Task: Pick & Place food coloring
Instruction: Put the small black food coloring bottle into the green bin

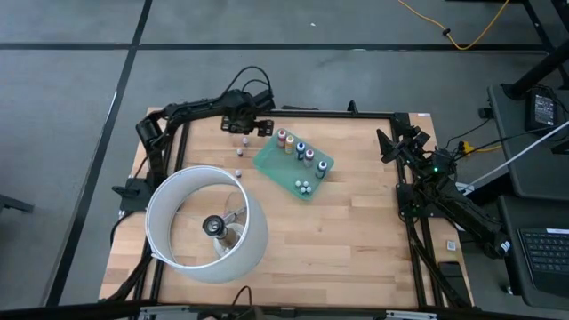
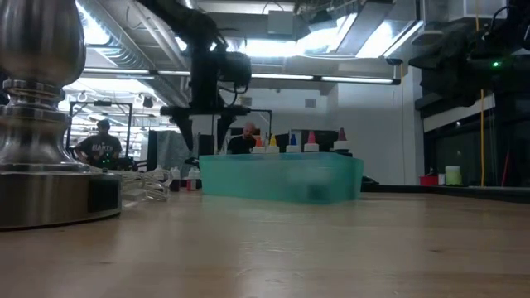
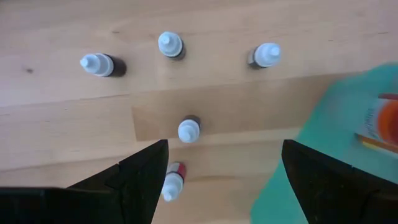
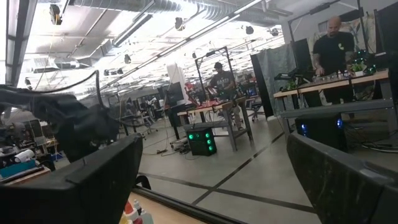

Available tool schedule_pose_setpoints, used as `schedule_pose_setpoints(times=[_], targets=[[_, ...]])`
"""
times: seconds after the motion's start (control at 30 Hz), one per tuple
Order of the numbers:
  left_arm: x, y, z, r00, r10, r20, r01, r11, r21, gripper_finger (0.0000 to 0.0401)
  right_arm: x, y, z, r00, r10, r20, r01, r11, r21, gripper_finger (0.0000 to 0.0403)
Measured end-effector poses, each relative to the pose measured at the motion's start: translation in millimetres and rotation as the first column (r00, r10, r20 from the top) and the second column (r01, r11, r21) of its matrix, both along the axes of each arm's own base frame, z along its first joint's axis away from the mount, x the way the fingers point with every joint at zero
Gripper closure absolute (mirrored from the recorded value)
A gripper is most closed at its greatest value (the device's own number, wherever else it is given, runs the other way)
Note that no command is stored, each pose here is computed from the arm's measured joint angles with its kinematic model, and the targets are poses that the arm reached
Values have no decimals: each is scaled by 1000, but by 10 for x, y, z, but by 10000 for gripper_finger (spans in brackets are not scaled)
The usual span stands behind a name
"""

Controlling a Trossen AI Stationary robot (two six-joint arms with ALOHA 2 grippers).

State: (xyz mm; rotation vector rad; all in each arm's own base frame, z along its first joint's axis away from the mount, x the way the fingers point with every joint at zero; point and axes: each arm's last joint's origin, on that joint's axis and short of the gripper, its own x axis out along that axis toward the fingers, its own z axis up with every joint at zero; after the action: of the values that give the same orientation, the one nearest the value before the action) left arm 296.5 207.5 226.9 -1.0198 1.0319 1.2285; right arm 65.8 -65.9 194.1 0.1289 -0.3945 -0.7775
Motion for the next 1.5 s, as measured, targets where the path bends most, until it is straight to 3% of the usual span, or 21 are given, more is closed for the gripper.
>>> schedule_pose_setpoints(times=[0.57,0.9,1.23,1.5], targets=[[-144,-39,-561,1000,23,1,-23,1000,13,95,0,0,0,1000,0,0,0,1000,0,4],[-208,-63,-664,999,29,-17,-29,1000,-8,100,0,0,0,1000,0,0,0,1000,0,4],[-212,-46,-660,998,44,-42,-42,998,44,207,0,0,0,1000,0,0,0,1000,0,4],[-204,-50,-663,999,39,-23,-38,999,22,294,0,0,-1,1000,0,0,0,1000,0,4]])
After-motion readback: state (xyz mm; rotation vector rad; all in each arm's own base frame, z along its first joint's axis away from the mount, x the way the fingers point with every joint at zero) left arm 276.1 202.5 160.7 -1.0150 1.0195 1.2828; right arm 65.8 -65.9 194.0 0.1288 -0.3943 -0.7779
